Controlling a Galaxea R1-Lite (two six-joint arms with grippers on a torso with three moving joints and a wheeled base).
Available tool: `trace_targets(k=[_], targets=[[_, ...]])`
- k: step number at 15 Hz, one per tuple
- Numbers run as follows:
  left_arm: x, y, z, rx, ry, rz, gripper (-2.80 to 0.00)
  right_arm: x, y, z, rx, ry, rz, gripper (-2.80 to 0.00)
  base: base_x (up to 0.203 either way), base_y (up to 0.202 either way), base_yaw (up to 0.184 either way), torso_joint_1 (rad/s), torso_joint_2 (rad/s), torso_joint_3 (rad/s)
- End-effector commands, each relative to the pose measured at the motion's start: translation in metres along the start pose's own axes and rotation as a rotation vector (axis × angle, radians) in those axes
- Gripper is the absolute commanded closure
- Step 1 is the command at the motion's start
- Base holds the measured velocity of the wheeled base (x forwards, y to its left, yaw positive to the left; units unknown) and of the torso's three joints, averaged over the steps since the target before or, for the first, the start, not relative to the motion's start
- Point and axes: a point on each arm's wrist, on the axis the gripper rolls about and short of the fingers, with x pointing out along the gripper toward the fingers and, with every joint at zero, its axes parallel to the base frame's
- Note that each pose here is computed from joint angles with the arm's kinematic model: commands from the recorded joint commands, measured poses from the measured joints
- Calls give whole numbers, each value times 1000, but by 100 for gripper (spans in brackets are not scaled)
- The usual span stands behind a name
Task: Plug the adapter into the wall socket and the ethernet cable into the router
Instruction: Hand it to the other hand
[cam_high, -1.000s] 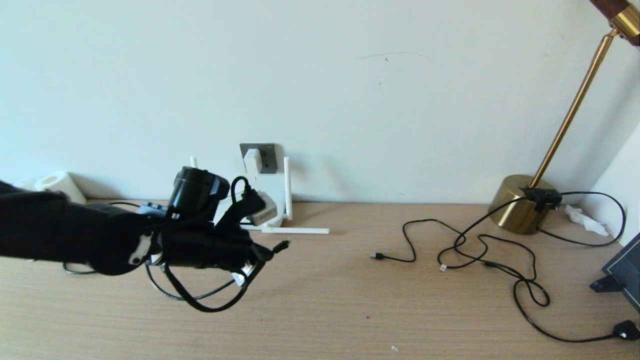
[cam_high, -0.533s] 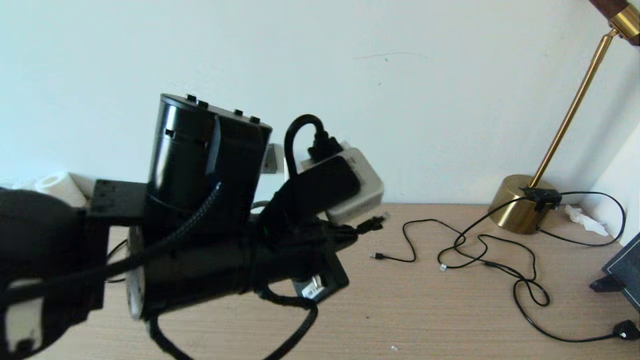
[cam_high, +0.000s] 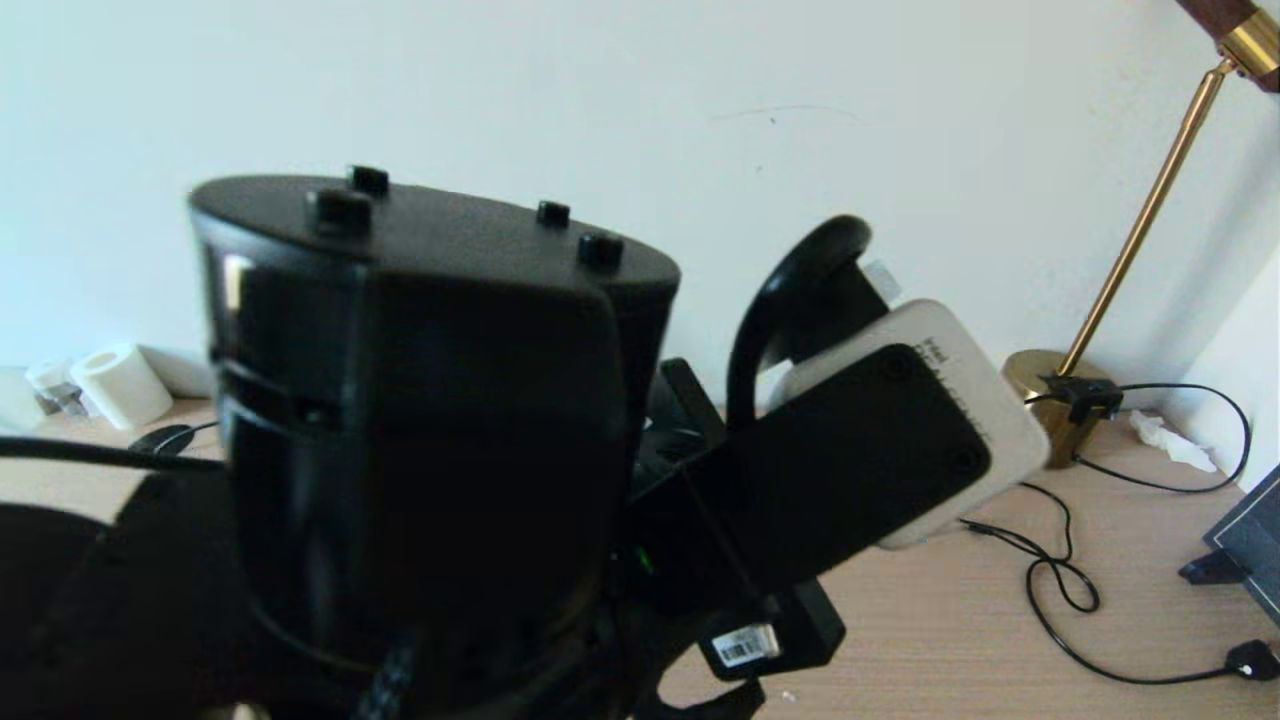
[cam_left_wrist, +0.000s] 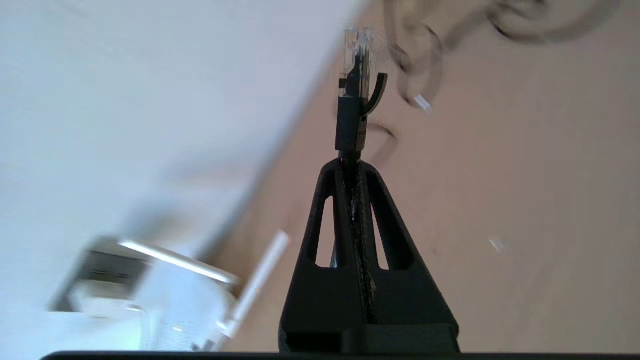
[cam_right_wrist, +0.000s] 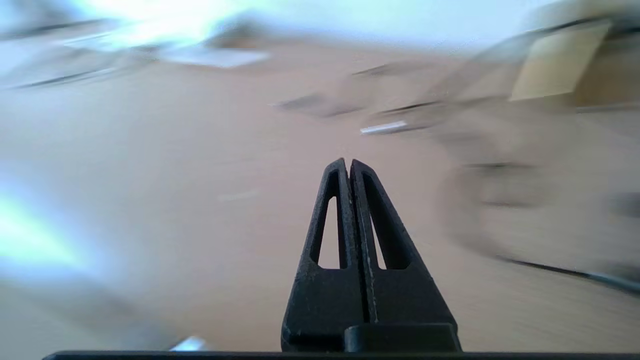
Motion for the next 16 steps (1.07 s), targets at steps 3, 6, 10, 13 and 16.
trace_targets(k=[3,6,10,13,16], targets=[[7,-27,-9,96,1,70,0,58,-20,25,205,264,284,-280,0,0,0,0,0,0],[0,-50,-7,187,-26,60,0,85,-29,45,222,253,348,-280,0,0,0,0,0,0],[3,-67,-1,208,-43,23,0,96,-27,56,213,246,409,-280,0,0,0,0,0,0],[12,-78,3,234,-54,19,0,98,-19,60,251,269,481,-280,0,0,0,0,0,0],[20,-90,11,235,-72,8,0,100,-12,68,301,263,536,-280,0,0,0,0,0,0]])
